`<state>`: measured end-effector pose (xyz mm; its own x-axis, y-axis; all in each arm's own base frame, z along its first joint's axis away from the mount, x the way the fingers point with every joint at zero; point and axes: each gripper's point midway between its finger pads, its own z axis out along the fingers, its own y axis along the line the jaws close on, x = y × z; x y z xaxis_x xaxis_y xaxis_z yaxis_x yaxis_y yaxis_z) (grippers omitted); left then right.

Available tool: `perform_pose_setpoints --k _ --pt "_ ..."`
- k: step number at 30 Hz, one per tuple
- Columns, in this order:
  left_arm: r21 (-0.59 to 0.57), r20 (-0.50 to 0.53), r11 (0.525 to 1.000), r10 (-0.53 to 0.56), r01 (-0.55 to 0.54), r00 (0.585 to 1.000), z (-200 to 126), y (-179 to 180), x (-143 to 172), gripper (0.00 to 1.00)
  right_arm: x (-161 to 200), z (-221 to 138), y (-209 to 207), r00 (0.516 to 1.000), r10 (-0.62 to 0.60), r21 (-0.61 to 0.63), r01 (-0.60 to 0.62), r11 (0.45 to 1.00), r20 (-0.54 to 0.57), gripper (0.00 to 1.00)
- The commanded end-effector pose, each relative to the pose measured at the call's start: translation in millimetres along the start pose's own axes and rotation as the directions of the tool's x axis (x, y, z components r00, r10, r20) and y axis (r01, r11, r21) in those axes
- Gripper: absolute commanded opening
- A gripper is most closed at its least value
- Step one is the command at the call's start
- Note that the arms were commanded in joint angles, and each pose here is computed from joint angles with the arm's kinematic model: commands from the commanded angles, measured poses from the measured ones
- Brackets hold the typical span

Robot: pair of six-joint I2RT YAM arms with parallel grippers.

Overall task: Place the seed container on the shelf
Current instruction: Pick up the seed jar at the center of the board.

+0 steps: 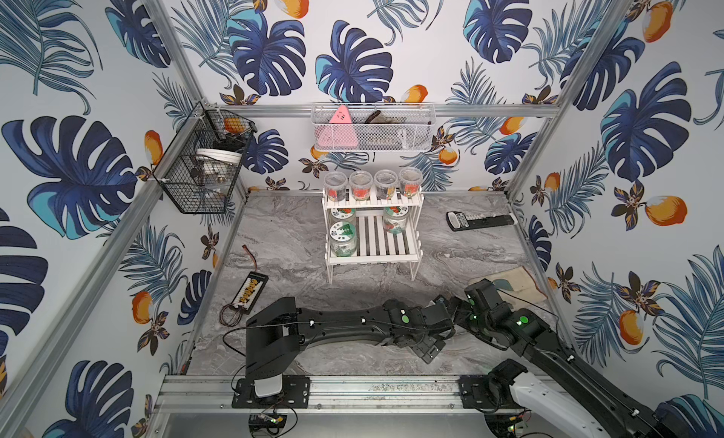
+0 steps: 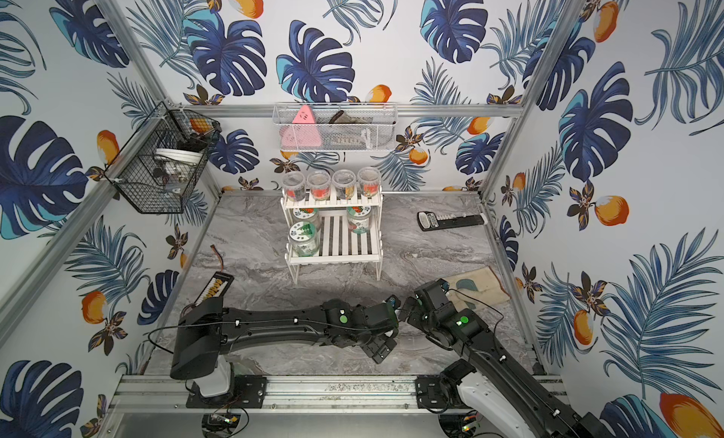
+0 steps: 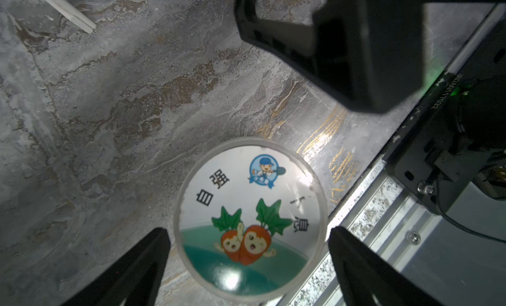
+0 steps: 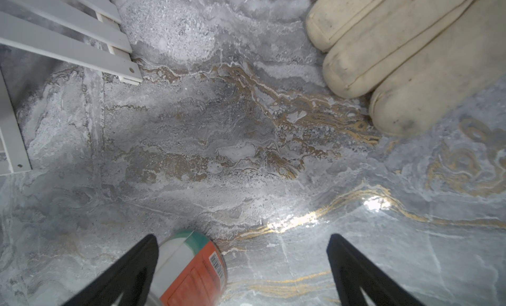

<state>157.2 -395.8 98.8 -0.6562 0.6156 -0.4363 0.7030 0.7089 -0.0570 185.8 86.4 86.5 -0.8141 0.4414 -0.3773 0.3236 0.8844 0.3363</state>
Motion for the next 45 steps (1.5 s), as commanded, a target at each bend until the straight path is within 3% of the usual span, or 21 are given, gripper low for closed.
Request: perform_pose_setpoints --k 1,13,19,25,29,33,36,39,42,45 --pt "0.026 -0.002 1.000 0.001 -0.001 1.000 5.3 -5.9 -3.3 0.99 -2.4 -0.9 2.1 1.000 0.004 -0.011 -0.004 1.000 0.013 1.00" --pt "-0.050 0.004 0.999 -0.014 0.014 1.000 12.3 4.0 -7.3 0.95 -1.8 -0.7 2.5 1.000 0.001 -0.014 -0.001 1.000 0.010 1.00" --pt "-0.112 0.064 0.983 -0.137 0.144 0.988 -7.4 32.5 -9.6 0.85 -5.4 -5.5 13.1 0.999 -0.045 -0.067 0.047 0.997 0.024 1.00" --pt "-0.149 0.143 0.909 -0.371 0.390 0.918 -45.3 91.4 0.5 0.82 -21.0 -20.3 38.4 0.986 -0.117 -0.187 0.138 0.973 0.118 1.00" --pt "-0.109 0.220 0.837 -0.505 0.536 0.835 -81.2 126.2 6.3 0.80 -28.5 -38.3 79.7 0.950 -0.230 -0.361 0.295 0.885 0.212 0.99" --pt "-0.063 0.261 0.804 -0.558 0.591 0.788 -113.0 145.0 10.1 0.79 -30.4 -76.0 129.5 0.855 -0.353 -0.528 0.514 0.676 0.380 0.90" --pt "-0.078 0.267 0.801 -0.557 0.594 0.786 -130.4 155.4 13.6 0.79 -26.1 -94.4 160.2 0.810 -0.331 -0.634 0.585 0.506 0.484 0.77" --pt "-0.112 0.238 0.805 -0.547 0.582 0.802 -141.6 164.8 19.4 0.79 -25.7 -97.9 178.5 0.758 -0.314 -0.621 0.650 0.438 0.572 0.74" --pt "-0.119 0.223 0.803 -0.551 0.584 0.804 -150.3 173.2 21.4 0.79 -6.0 -91.7 198.3 0.586 -0.430 -0.472 0.809 0.349 0.686 0.75" --pt "-0.095 0.228 0.808 -0.551 0.581 0.803 -157.7 173.4 18.3 0.79 18.2 -85.7 212.1 0.356 -0.533 -0.278 0.934 0.223 0.768 0.77"
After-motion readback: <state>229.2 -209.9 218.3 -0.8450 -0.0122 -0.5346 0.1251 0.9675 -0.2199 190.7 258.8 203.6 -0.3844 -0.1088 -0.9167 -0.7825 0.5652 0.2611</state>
